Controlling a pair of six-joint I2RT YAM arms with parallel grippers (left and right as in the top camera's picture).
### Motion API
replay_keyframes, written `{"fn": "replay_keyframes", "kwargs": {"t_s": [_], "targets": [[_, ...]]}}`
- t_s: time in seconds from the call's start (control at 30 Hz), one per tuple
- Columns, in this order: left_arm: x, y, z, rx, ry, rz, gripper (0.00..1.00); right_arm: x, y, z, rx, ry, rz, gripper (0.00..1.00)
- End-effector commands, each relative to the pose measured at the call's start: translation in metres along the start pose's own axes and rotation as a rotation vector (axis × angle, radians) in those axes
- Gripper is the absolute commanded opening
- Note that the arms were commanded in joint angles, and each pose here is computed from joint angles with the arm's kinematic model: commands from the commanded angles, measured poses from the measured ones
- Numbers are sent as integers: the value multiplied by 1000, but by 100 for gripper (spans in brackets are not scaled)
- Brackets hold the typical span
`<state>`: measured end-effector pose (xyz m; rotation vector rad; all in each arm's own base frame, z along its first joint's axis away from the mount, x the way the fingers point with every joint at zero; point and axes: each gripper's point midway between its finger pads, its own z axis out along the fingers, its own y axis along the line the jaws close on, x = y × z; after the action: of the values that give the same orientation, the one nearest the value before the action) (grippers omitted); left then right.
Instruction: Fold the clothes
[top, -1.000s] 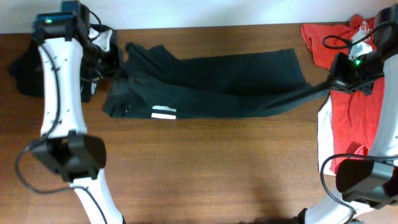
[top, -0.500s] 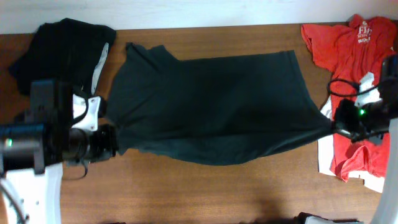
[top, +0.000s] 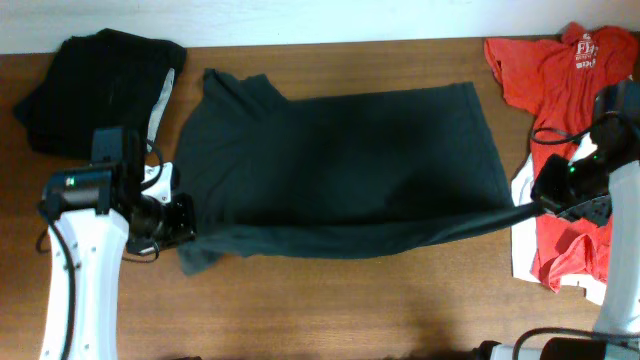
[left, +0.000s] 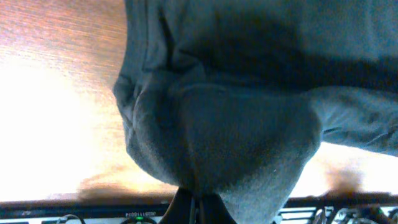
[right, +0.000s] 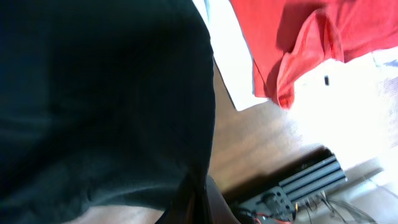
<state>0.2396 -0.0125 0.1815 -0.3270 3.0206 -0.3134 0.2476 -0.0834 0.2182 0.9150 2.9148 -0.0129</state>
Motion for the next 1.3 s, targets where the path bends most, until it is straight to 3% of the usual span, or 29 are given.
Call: {"fn": "replay_keyframes", "kwargs": {"t_s": [0.0,0.17,0.6,0.7,0.8,0.97,1.0,1.03,1.07,1.23,1.27], "targets": [[-14,26,25,-64,79,-79,0,10,-4,20,26,69,9,4],[-33,42,37,-86,56,-116,0,20,-6,70,38,124,9,4],[-95,30,39,-15,-178,-66,1,-60,24,91,-76,-136,61,4],[-102,27,62,29,-128,-72,2,-86,31,91,-105,-226,60,4],[-105,30,79,24,-86,-80,5,-93,33,102,-102,-222,56,4],[-122,33,97,27,-109,-75,6,-113,39,118,-110,-257,56,4],[-123,33,97,27,-112,-74,15,-115,39,118,-112,-262,56,11],[-122,33,97,26,-108,-63,61,-116,39,116,-113,-265,54,47],[-119,33,95,24,-95,-57,74,-116,40,113,-113,-263,25,97],[-103,28,51,-2,-3,-78,76,-96,36,60,-92,-159,20,99],[-87,30,51,-17,63,-92,66,-80,39,57,-114,-94,-16,99]]}}
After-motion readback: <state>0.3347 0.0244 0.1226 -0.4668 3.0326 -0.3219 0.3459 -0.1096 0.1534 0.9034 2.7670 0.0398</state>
